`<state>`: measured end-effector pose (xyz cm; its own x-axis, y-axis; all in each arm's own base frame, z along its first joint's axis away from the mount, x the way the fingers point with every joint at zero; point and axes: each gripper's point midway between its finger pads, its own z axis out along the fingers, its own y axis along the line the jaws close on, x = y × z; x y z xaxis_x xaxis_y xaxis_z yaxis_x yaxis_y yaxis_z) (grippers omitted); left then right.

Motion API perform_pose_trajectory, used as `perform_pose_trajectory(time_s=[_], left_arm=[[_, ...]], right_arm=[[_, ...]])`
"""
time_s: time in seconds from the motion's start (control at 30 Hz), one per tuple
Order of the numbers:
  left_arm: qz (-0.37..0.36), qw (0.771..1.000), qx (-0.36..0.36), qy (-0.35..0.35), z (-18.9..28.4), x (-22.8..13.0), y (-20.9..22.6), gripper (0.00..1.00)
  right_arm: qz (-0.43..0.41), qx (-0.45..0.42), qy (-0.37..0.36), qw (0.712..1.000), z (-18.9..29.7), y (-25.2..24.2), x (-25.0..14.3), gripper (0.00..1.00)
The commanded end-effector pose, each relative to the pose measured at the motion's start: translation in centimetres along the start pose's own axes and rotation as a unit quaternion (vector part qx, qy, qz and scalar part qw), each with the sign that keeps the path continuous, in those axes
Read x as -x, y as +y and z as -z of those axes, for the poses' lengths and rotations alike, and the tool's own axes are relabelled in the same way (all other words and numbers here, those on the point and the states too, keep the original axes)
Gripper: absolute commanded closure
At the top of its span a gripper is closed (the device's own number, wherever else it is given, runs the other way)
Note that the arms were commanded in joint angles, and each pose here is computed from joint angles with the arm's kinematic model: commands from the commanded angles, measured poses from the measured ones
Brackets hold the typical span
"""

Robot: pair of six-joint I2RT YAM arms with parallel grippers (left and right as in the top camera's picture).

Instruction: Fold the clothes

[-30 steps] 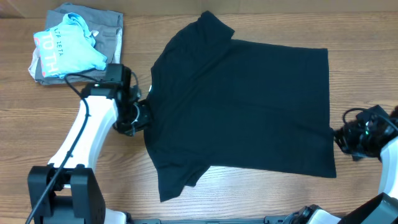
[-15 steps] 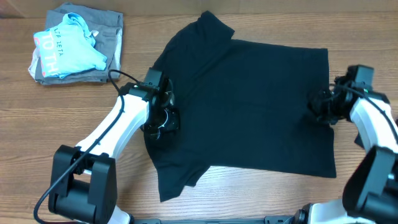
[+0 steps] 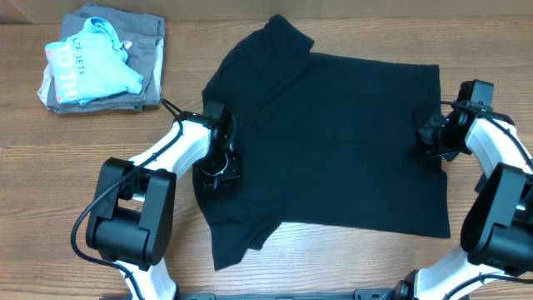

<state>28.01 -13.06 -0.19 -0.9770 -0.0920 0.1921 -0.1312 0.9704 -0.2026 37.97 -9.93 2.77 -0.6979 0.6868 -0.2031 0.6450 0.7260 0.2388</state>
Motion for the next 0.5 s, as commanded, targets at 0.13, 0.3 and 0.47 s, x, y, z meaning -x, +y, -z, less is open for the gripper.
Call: perform_pose_trajectory(time_s=[0.13, 0.3, 0.47], left_arm=[[0.011, 1.000, 0.011, 0.008, -0.5, -0.2, 0.6, 0.96], [0.006, 0.999, 0.041, 0.011, -0.4, -0.5, 1.7, 0.96], [0.006, 0.999, 0.044, 0.022, -0.5, -1.1, 1.9, 0.96]], right_arm=[[-0.008, -0.032, 0.002, 0.999, -2.3, -1.3, 0.6, 0.95], [-0.008, -0.049, -0.004, 0.999, -3.0, -1.9, 0.9, 0.95], [-0.008, -0.048, -0.019, 0.999, -3.1, -1.9, 1.6, 0.94]])
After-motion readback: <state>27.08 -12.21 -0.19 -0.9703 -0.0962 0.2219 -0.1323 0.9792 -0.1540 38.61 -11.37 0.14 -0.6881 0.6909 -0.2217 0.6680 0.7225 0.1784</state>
